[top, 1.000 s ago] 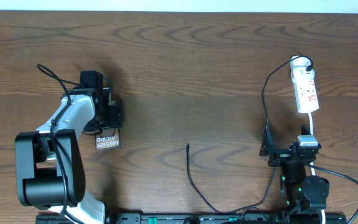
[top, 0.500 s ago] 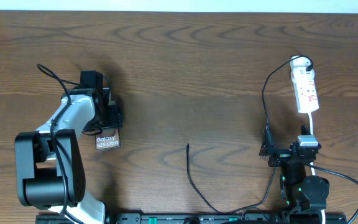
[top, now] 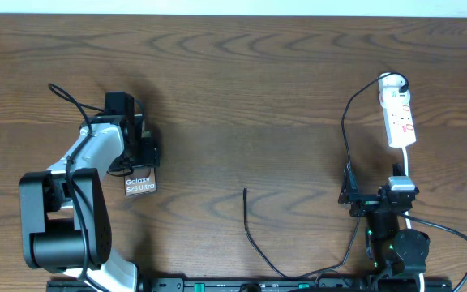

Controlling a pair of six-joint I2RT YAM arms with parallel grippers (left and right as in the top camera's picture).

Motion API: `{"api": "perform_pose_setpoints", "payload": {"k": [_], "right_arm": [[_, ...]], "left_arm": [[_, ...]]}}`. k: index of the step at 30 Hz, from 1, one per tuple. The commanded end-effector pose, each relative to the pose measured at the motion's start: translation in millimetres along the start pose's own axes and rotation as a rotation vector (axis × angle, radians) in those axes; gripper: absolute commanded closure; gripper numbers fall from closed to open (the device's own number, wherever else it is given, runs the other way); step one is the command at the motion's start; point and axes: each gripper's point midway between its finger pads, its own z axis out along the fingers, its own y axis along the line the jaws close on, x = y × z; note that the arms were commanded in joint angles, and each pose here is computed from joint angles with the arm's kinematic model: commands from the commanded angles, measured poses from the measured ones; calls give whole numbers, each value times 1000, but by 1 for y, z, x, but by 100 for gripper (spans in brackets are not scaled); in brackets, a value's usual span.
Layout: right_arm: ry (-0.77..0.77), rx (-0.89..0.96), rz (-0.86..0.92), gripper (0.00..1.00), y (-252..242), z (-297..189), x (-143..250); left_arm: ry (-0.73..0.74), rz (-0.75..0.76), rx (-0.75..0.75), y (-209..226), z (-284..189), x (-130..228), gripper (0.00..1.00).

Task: Plug charger to phone and switch on socket
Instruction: 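Lift the silver phone upward with the left gripper, then rotate the held phone to face right, toward the table center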

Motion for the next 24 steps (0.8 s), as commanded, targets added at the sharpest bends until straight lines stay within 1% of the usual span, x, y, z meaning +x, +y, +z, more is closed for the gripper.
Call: {"api": "perform_pose_setpoints", "payload": {"k": [1, 7, 13, 19, 23, 24], "right_arm": [[1, -4, 9, 1, 1, 0, 1], [1, -4, 9, 1, 1, 0, 1], [1, -4, 9, 1, 1, 0, 1], [1, -4, 9, 1, 1, 0, 1], [1, -4, 9, 1, 1, 0, 1], [1, -4, 9, 1, 1, 0, 1]], "left_arm": [[56, 1, 42, -6, 11, 17, 93], [-58, 4, 67, -10, -20, -7, 92], [-250, -4, 79, -12, -76, -32, 92], [-397, -104, 114, -14, -123, -40, 93], [-442, -148, 232, -30, -146, -40, 92], [-443, -179, 315, -42, -154, -39, 93]]}}
